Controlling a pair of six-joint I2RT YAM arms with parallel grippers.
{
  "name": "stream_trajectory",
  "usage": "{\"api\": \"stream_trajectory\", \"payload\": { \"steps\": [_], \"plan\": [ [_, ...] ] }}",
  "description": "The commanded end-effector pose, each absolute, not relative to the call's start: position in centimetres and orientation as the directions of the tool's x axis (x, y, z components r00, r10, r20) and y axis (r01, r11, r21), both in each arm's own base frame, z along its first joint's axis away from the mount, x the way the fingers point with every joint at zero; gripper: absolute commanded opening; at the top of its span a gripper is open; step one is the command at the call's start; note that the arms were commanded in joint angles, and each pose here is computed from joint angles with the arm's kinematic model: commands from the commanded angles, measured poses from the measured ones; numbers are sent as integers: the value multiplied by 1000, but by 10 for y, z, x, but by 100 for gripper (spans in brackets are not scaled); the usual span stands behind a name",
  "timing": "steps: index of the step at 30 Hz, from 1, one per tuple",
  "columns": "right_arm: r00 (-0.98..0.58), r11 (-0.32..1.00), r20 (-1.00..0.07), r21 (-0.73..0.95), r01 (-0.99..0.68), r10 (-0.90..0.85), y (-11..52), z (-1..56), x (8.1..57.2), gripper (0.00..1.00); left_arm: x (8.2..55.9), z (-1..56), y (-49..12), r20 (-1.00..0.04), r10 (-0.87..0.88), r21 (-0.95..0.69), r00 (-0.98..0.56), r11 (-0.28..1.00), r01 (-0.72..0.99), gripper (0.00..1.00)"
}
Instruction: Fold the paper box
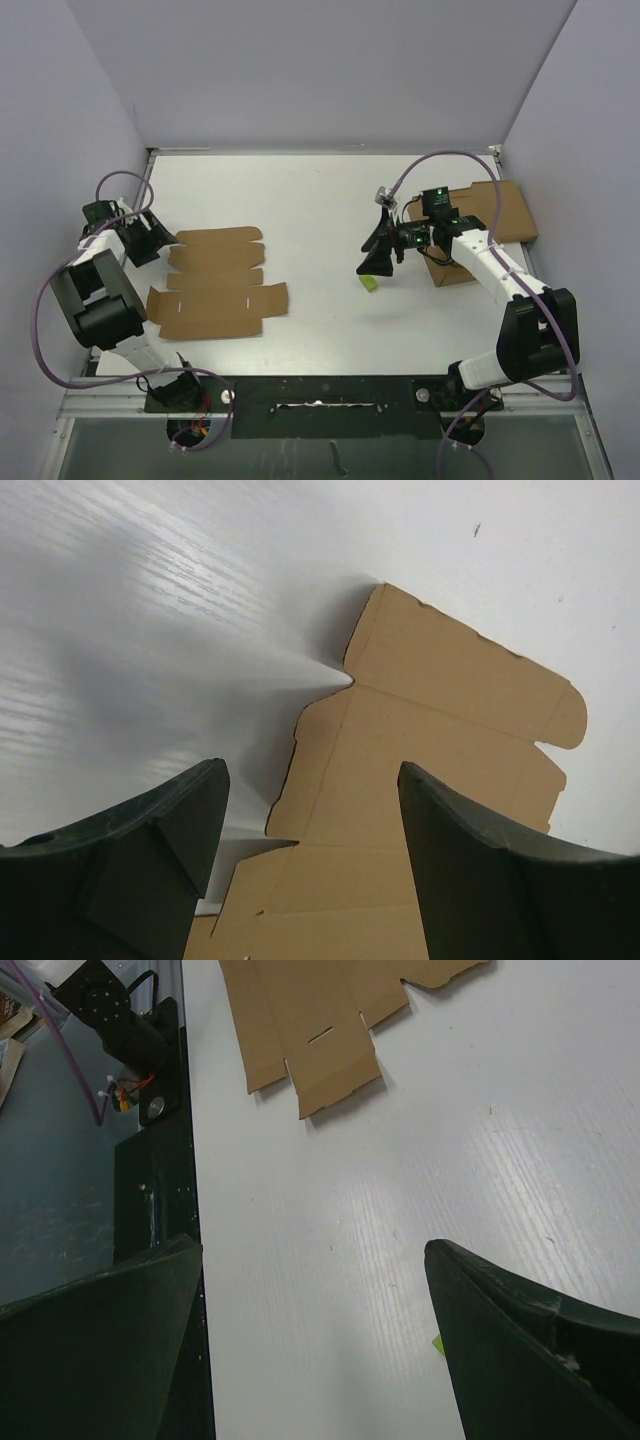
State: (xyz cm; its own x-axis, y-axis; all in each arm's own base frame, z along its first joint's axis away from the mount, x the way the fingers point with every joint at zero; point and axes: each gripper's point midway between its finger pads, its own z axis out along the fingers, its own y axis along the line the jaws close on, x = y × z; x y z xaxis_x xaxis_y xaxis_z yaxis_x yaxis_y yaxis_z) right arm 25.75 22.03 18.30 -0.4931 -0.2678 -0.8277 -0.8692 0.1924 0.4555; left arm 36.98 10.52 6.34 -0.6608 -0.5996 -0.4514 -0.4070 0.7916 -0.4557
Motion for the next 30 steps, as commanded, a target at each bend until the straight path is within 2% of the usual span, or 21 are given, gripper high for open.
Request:
{"api": "stream_trajectory", "payload": {
  "steps": [1, 14, 17, 22, 26, 30],
  "plan": [
    [-425, 167, -867, 393, -904, -260, 224, 201, 263, 100, 391, 62, 105, -460, -562, -490, -687, 806, -332, 66],
    [-427, 168, -866, 395, -903, -260, 224, 202, 264, 100, 390, 36, 72, -339, -529, -557, -778, 779, -288, 37],
    [-426, 168, -867, 394, -903, -259, 223, 203, 264, 100, 389, 34, 64, -314, -517, -569, -796, 774, -278, 18],
    [-429, 165, -868, 398, -902, -251, 222, 206, 263, 99, 393, 59, 36, -362, -486, -601, -796, 774, -199, 1],
    [-439, 164, -866, 409, -898, -240, 221, 206, 264, 99, 395, 95, 1, -428, -498, -652, -755, 748, -123, 0],
    [-466, 184, -856, 432, -883, -224, 217, 203, 270, 100, 391, 134, -29, -530, -572, -721, -627, 693, -23, 0]
  ]
}}
